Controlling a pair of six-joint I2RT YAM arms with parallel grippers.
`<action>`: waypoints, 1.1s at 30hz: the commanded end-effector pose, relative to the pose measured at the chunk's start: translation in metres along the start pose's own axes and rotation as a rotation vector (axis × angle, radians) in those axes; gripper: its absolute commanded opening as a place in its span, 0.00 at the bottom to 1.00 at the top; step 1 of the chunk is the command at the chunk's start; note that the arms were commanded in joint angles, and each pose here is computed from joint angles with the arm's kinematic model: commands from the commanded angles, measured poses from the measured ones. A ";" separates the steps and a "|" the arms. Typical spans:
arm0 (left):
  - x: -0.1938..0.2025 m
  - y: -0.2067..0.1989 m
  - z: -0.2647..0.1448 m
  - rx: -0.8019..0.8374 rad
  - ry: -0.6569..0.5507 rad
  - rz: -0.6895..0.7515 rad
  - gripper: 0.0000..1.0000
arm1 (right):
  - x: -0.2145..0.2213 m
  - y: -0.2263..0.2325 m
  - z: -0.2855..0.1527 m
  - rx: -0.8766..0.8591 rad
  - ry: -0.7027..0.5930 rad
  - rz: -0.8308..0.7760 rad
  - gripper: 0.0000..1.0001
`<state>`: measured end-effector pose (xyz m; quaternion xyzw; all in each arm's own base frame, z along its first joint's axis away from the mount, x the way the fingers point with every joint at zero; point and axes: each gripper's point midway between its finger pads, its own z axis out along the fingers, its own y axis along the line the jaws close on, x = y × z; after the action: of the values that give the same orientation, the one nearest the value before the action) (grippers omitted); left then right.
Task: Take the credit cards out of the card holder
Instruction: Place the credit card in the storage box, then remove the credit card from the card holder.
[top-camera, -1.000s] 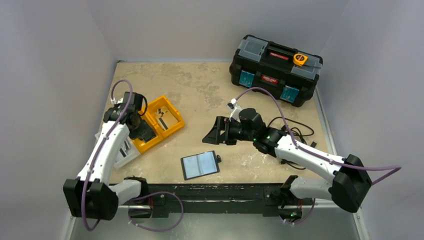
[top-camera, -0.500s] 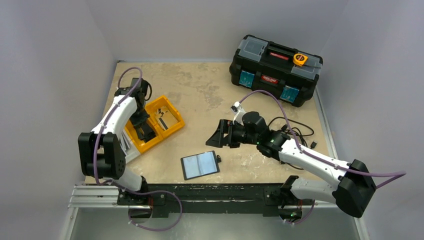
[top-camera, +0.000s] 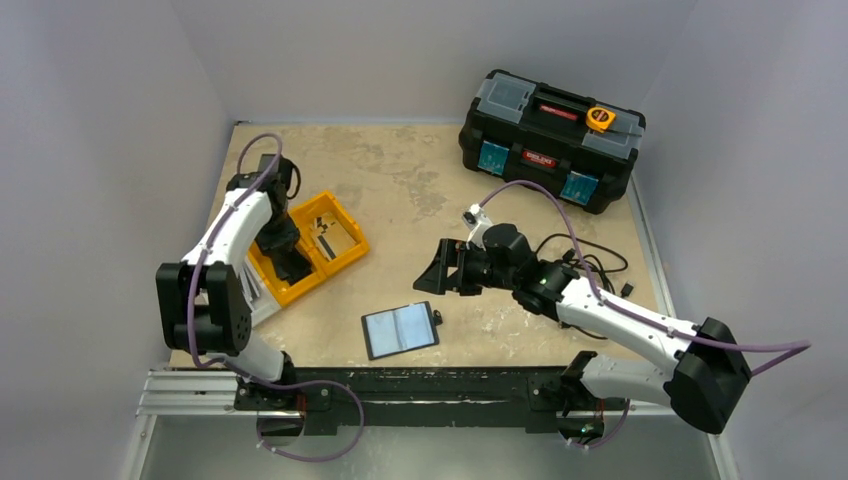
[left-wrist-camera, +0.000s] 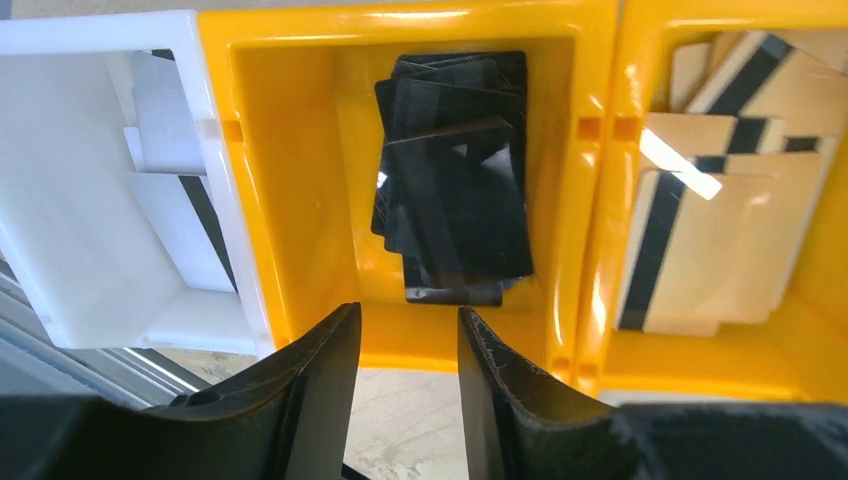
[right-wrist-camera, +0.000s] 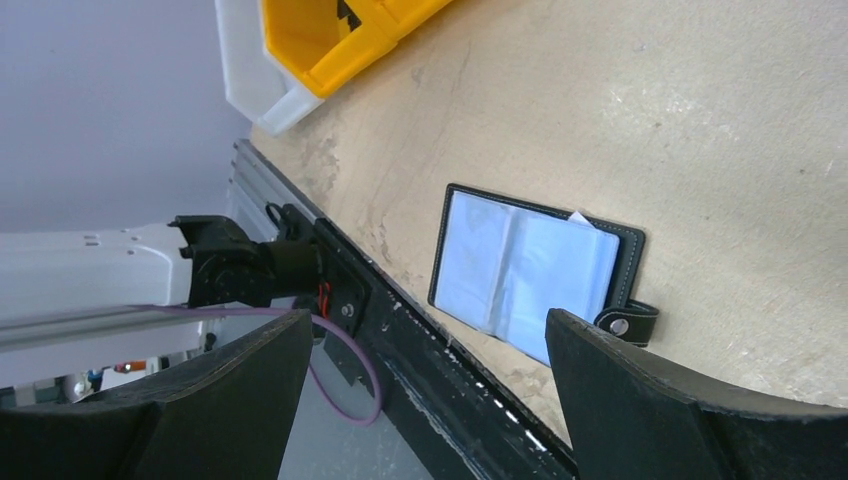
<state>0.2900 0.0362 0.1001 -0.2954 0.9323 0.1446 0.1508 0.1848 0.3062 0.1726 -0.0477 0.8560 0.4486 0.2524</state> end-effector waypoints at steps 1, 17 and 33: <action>-0.017 -0.005 -0.042 0.157 -0.097 0.000 0.42 | -0.009 -0.003 0.004 0.040 -0.030 -0.035 0.88; 0.123 -0.040 -0.107 0.856 0.023 0.127 0.54 | 0.066 0.017 0.067 0.309 0.081 -0.249 0.77; 0.159 -0.036 -0.081 0.768 0.080 -0.014 0.53 | 0.118 -0.010 0.121 0.554 0.170 -0.384 0.68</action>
<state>0.1619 -0.1027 0.1067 -0.2029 0.9308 -0.2294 0.1997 0.1215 0.4021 0.0308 -0.1925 0.9440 0.1337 0.2323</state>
